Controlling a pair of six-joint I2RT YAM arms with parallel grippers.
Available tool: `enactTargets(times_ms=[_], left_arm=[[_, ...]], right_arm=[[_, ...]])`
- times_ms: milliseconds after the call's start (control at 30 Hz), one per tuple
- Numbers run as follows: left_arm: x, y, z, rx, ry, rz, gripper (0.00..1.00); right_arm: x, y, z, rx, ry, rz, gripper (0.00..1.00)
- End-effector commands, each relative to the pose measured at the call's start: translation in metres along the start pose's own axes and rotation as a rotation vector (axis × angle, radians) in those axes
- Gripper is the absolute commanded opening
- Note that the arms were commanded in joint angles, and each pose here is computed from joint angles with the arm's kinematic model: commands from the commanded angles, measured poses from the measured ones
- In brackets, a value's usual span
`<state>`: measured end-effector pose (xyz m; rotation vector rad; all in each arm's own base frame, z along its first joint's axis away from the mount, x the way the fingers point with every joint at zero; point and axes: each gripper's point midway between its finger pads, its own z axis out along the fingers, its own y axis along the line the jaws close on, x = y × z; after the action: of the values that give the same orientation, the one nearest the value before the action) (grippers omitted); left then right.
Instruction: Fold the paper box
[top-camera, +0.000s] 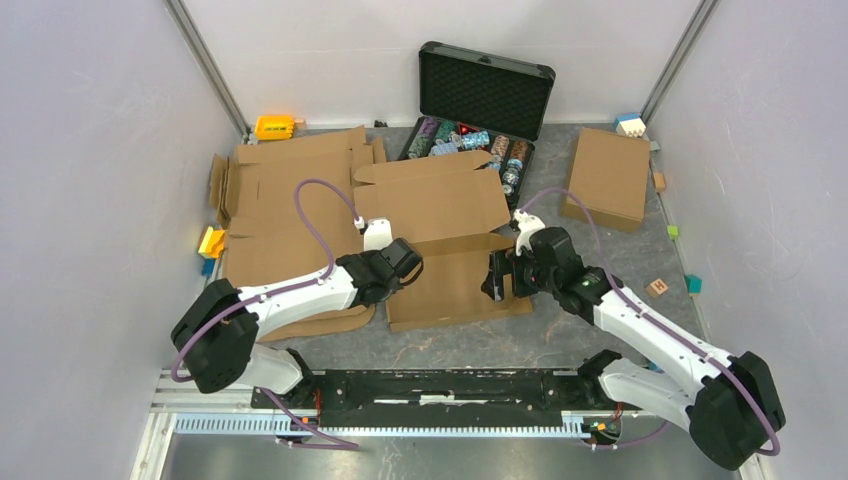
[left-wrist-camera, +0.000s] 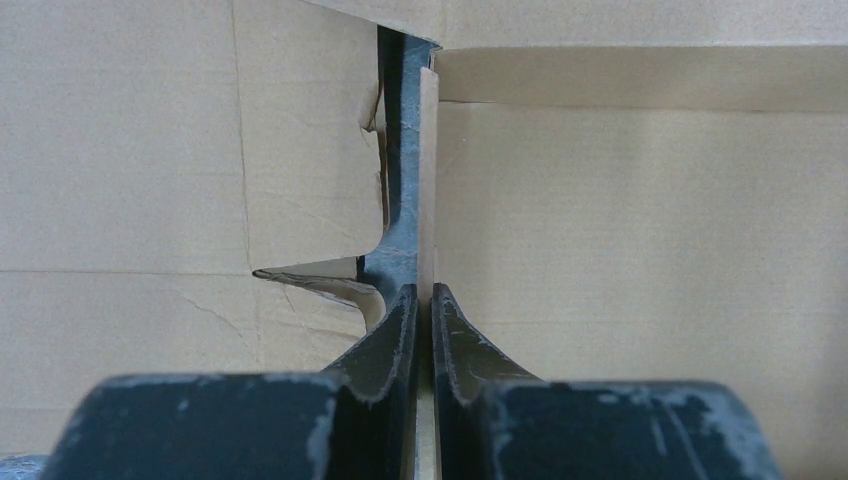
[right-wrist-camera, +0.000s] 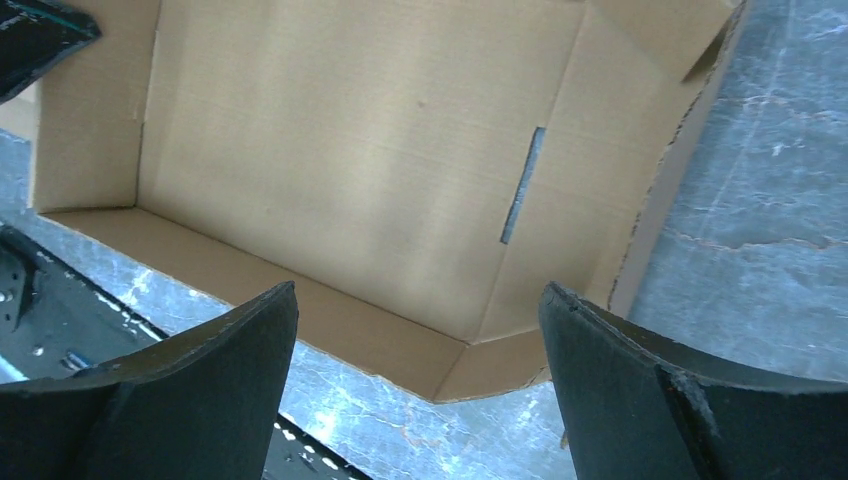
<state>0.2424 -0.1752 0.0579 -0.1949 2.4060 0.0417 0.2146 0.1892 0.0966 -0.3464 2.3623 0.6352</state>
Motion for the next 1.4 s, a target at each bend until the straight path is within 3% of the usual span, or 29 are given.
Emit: enactTargets(times_ms=[0,133,300,800,933,1033,1067,1367], left_arm=[[-0.014,0.000,-0.005,0.008,-0.052,0.000,0.02],[-0.015,0.001,-0.006,0.009,-0.057,-0.002,0.02],[-0.016,0.001,-0.006,0.011,-0.060,-0.002,0.02],[-0.015,0.004,-0.006,0.005,-0.061,0.003,0.02],[-0.015,0.004,-0.005,0.002,-0.063,0.003,0.02],[-0.015,0.003,-0.005,0.002,-0.062,0.005,0.02],[-0.015,0.003,-0.005,0.002,-0.062,0.005,0.02],[-0.015,0.002,-0.005,0.004,-0.059,0.006,0.02]], right_arm=[[-0.032,0.001,-0.015,0.037,-0.081,-0.074,0.95],[-0.056,-0.018,-0.033,0.182,-0.126,-0.124,0.92],[-0.048,-0.055,-0.037,0.389,-0.038,-0.160,0.80],[-0.024,-0.083,0.006,0.478,0.077,-0.189,0.46],[-0.017,-0.090,0.011,0.493,0.106,-0.192,0.30],[-0.018,-0.090,0.010,0.487,0.109,-0.192,0.02],[-0.020,-0.088,0.009,0.479,0.101,-0.192,0.00],[-0.058,-0.048,-0.015,0.321,-0.022,-0.189,0.00]])
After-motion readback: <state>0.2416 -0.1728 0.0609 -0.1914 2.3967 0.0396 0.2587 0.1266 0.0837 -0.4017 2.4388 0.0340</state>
